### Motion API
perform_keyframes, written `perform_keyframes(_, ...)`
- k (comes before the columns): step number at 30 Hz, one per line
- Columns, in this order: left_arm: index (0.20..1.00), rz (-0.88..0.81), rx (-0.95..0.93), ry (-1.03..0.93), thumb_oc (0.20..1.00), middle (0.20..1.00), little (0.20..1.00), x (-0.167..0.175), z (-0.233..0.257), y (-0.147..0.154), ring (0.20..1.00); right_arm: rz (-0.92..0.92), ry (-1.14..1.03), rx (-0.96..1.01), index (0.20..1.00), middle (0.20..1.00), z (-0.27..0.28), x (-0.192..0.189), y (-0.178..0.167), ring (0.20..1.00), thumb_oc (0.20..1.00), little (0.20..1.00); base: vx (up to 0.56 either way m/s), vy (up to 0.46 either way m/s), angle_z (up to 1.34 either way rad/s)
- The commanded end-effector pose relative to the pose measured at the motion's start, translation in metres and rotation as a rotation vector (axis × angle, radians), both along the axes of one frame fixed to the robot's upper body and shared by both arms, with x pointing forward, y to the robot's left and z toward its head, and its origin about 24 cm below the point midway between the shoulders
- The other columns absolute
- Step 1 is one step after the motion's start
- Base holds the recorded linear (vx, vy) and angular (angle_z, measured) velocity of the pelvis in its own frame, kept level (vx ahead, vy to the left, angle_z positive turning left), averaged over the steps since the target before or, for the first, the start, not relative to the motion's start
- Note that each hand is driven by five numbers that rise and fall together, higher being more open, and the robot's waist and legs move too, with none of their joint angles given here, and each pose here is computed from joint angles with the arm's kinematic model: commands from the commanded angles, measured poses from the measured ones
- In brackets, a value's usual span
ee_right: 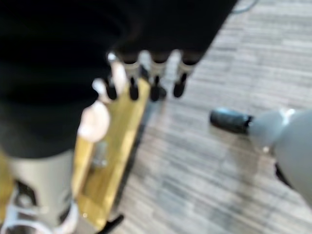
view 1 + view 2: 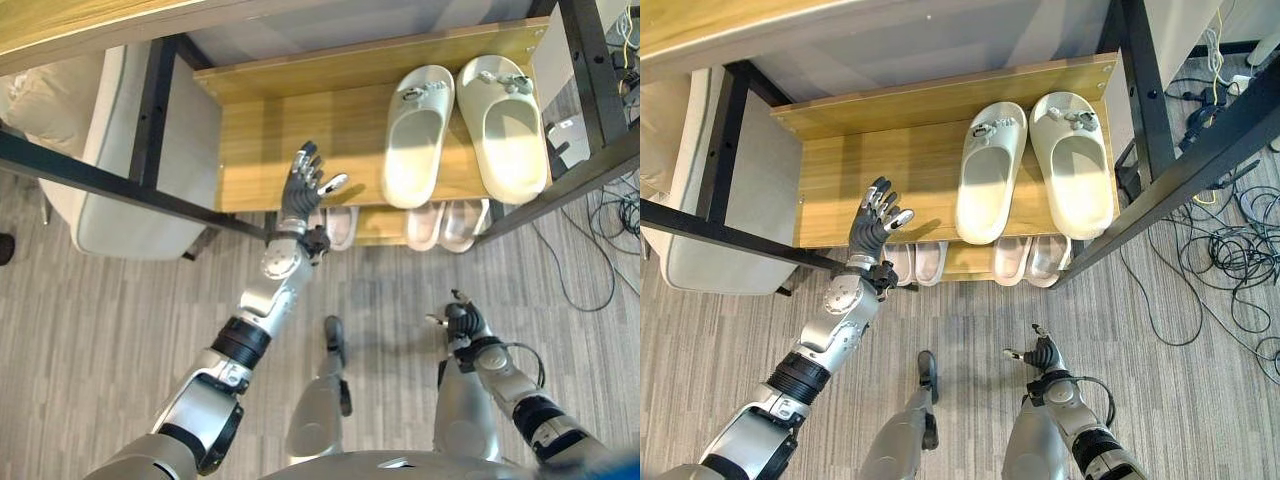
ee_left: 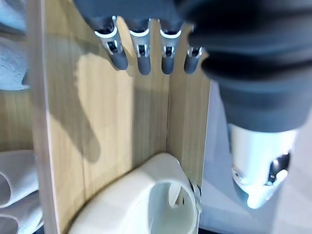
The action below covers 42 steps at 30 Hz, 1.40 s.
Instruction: Arrange the slippers neatly on the shoe rack.
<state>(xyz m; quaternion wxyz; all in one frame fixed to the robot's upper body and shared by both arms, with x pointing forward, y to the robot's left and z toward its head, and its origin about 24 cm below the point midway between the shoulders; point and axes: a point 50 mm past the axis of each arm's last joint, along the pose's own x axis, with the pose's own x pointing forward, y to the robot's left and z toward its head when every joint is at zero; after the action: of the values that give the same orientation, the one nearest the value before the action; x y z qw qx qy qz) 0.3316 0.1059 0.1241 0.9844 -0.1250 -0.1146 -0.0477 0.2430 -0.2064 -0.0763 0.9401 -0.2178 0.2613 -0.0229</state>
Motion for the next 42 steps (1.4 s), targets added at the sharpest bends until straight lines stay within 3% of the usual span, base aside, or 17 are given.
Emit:
perform_keyframes(1, 1.000, -0.050, 0.014, -0.139, 1.000, 1.000, 1.000, 0.005, 0.033, -0.016, 1.000, 0.016, -0.056, 0.029, 1.000, 1.000, 0.006, 0.003, 0.009, 1.000, 1.000, 1.000, 0.00, 0.000, 0.00)
perform_keyframes(14, 1.000, -0.194, 0.094, -0.244, 1.000, 1.000, 1.000, -0.001, 0.057, -0.054, 1.000, 0.019, -0.060, 0.038, 1.000, 1.000, 0.007, 0.006, 0.008, 1.000, 1.000, 1.000, 0.00, 0.000, 0.00)
perform_keyframes(26, 1.000, -0.265, 0.123, -0.202, 1.000, 1.000, 1.000, -0.003, 0.047, -0.073, 1.000, 0.031, -0.079, 0.034, 1.000, 1.000, 0.012, 0.011, 0.010, 1.000, 1.000, 1.000, 0.00, 0.000, 0.00)
perform_keyframes(42, 1.000, -0.392, 0.055, -0.221, 1.000, 1.000, 1.000, -0.013, 0.061, -0.102, 1.000, 0.040, -0.073, 0.041, 1.000, 1.000, 0.012, 0.012, 0.013, 1.000, 1.000, 1.000, 0.00, 0.000, 0.00)
